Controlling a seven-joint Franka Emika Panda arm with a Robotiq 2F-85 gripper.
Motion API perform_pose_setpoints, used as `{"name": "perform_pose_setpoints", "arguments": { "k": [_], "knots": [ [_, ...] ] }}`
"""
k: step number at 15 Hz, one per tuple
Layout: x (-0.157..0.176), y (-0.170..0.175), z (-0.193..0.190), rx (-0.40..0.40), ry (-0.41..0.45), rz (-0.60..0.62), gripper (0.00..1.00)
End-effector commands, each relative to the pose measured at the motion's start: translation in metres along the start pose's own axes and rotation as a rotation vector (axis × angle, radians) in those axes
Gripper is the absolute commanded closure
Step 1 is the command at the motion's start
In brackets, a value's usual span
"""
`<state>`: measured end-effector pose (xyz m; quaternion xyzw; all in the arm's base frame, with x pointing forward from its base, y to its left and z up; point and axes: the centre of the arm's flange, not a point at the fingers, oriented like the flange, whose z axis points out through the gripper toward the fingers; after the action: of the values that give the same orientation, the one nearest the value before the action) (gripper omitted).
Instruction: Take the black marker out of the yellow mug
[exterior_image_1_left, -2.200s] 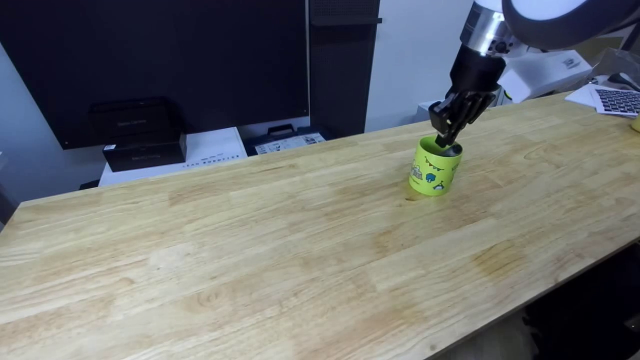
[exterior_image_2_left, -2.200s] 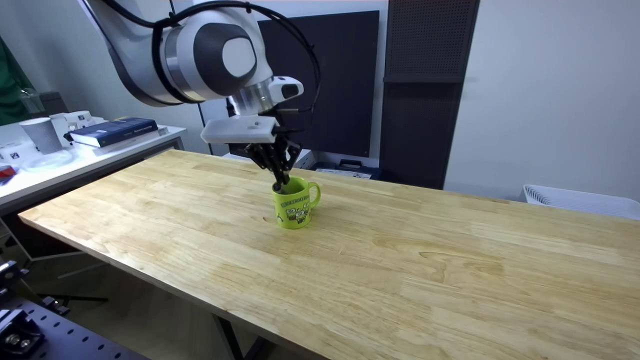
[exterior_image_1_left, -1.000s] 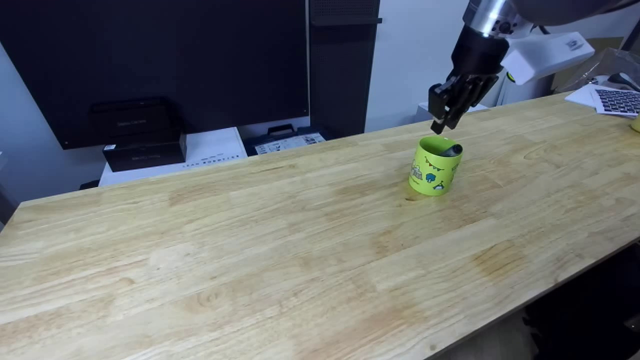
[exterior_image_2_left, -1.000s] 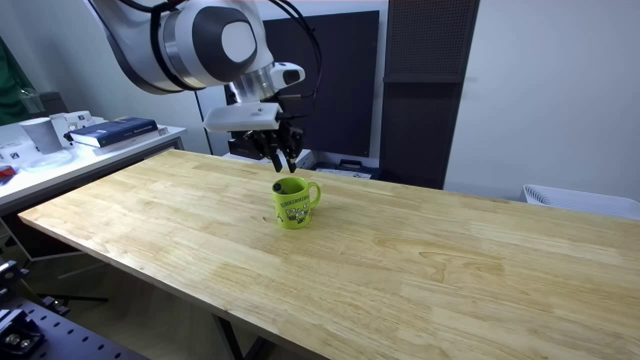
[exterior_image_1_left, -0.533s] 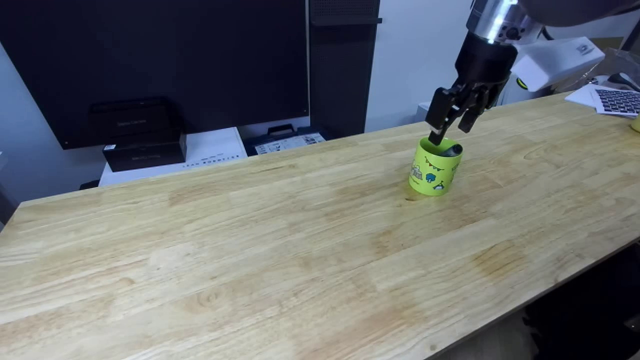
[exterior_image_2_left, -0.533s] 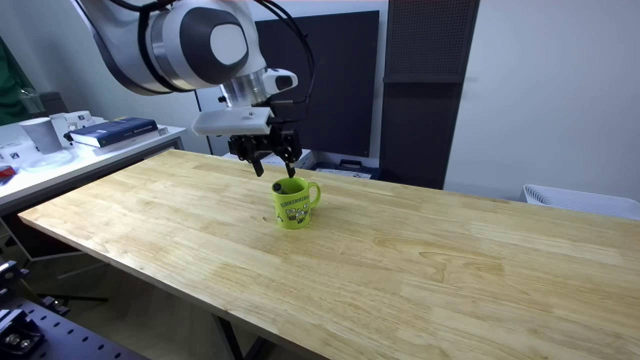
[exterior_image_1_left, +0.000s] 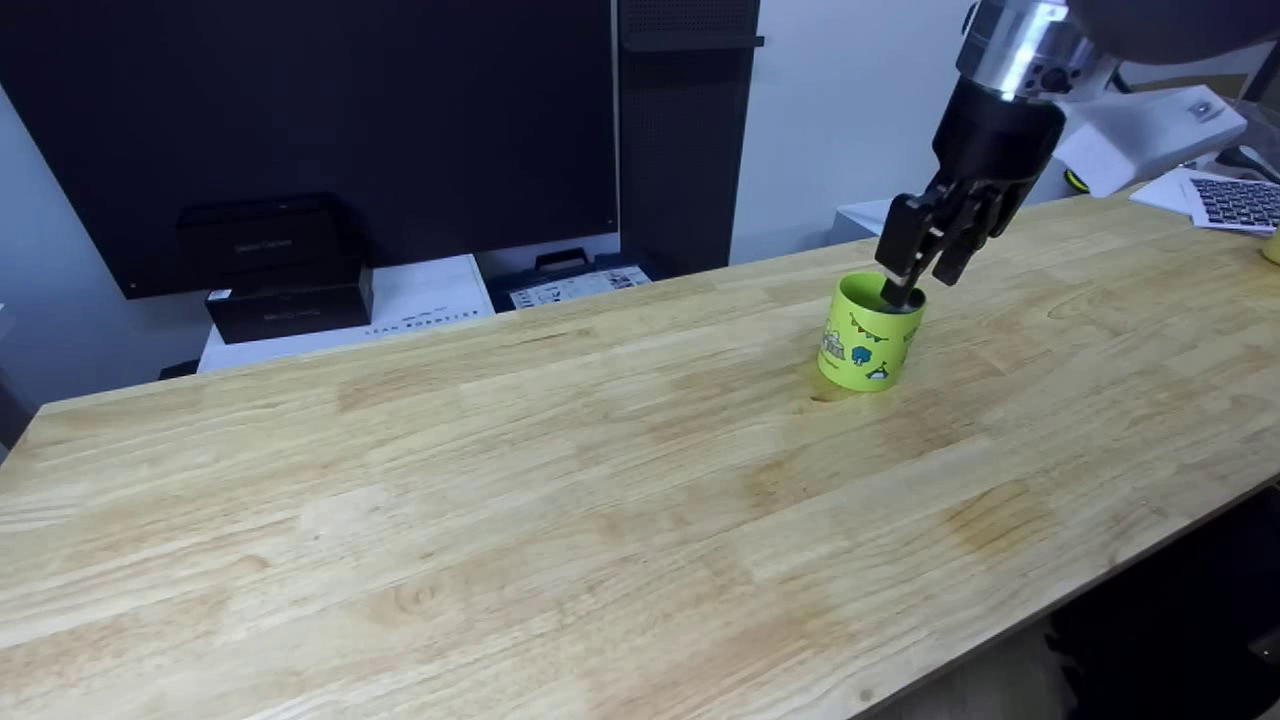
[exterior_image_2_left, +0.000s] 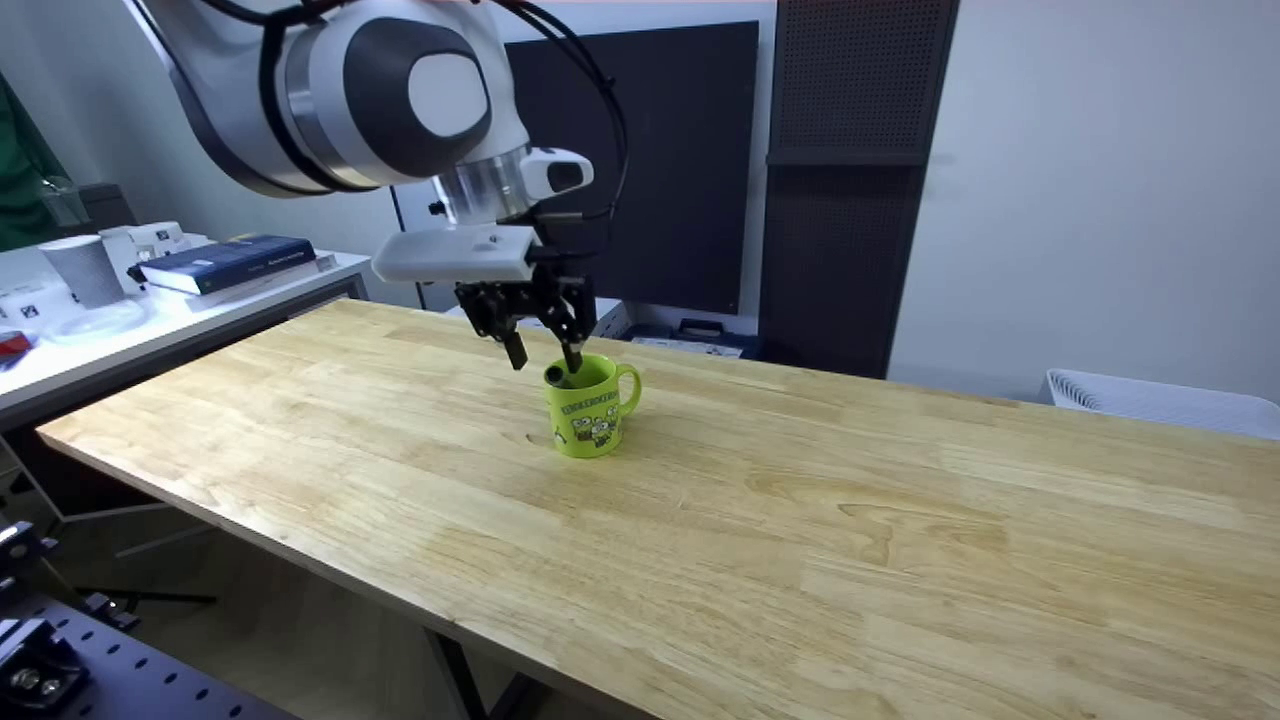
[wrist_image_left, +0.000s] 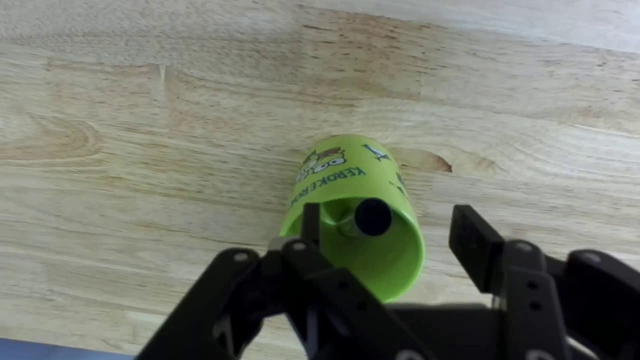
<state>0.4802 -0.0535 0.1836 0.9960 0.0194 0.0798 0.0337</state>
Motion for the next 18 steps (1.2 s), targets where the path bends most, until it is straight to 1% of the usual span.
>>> {"name": "perform_pose_setpoints", "arguments": {
  "k": [1,2,4,5,7,8,9,11,17,18],
  "knots": [
    [-0.004,0.006,-0.002,0.002,-0.01,0.016,0.6],
    [-0.004,0.007,-0.001,0.001,-0.011,0.019,0.68],
    [-0.003,0.011,0.0,-0.004,-0.011,0.024,0.8],
    [-0.003,0.012,0.001,-0.006,-0.013,0.027,0.88],
    [-0.003,0.015,0.002,-0.008,-0.016,0.031,0.99],
    [-0.003,0.017,0.002,-0.01,-0.015,0.035,1.0],
    [-0.003,0.018,0.001,-0.011,-0.014,0.036,0.97],
    [-0.002,0.02,-0.001,-0.013,-0.01,0.039,1.0],
    [0.0,0.02,-0.008,-0.01,0.002,0.028,1.0],
    [0.0,0.019,-0.009,-0.012,0.002,0.021,0.74]
  ]
}}
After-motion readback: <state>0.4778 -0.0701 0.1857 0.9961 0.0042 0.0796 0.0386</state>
